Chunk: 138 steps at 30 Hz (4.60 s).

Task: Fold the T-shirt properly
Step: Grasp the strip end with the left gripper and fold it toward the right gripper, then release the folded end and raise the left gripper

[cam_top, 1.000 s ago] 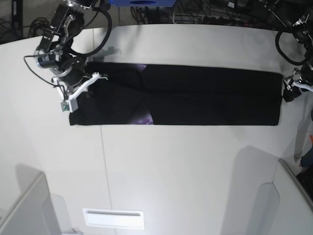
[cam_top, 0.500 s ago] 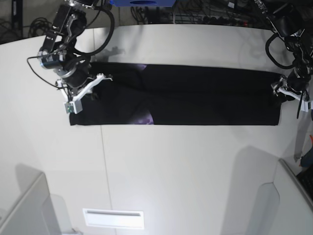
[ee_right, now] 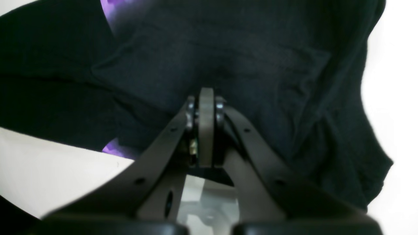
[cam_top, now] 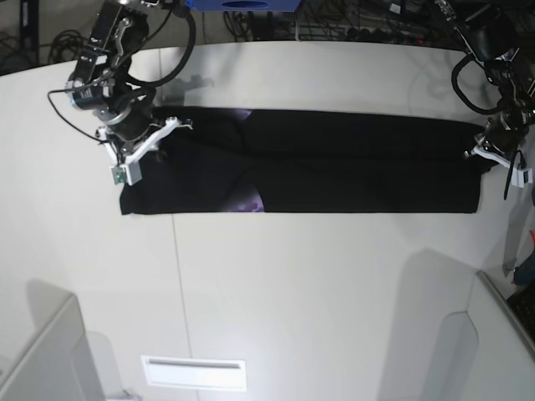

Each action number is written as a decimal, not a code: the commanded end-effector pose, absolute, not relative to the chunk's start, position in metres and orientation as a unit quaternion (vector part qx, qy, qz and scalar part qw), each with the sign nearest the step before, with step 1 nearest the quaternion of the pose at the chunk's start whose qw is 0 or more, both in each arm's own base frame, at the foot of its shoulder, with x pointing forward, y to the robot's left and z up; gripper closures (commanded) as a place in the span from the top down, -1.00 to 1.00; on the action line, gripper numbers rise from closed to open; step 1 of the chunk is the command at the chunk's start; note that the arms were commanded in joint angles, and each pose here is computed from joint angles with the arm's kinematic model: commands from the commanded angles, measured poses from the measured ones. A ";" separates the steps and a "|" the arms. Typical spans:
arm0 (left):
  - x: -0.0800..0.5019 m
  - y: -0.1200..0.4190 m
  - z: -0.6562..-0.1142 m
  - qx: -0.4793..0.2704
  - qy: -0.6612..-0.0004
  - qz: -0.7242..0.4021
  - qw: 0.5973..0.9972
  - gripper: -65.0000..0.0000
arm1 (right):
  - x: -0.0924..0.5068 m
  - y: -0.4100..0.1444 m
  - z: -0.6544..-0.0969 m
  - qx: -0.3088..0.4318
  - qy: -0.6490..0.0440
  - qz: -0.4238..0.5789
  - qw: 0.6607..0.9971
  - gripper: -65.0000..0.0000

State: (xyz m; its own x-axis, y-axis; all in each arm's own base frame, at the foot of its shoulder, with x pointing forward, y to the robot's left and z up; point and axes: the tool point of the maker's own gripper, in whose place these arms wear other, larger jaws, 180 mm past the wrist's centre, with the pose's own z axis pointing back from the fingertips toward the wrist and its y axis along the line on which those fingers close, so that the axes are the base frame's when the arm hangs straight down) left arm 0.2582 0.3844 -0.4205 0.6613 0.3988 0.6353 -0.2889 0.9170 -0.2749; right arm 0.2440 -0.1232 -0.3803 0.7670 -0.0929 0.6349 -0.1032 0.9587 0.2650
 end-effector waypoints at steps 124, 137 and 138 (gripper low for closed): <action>0.263 0.109 -0.342 -0.194 -0.418 -0.045 0.887 0.38 | 0.269 -0.192 -0.374 0.100 -0.337 -0.049 0.935 0.09; 0.228 0.304 -0.380 -0.019 -0.375 0.109 0.920 -1.00 | 0.283 -0.216 -0.402 0.213 -0.284 -0.085 0.931 0.07; 0.225 0.306 -0.386 -0.020 -0.367 0.115 0.923 -1.00 | 0.284 -0.215 -0.405 0.217 -0.277 -0.086 0.932 0.07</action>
State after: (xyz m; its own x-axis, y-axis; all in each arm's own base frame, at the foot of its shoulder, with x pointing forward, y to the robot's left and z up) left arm 0.2175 0.3020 -0.3971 0.7273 0.2425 0.6421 -0.2097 0.9693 -0.1285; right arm 0.2711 -0.2100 -0.4184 0.8589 -0.2826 0.4271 0.0651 0.8875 0.4562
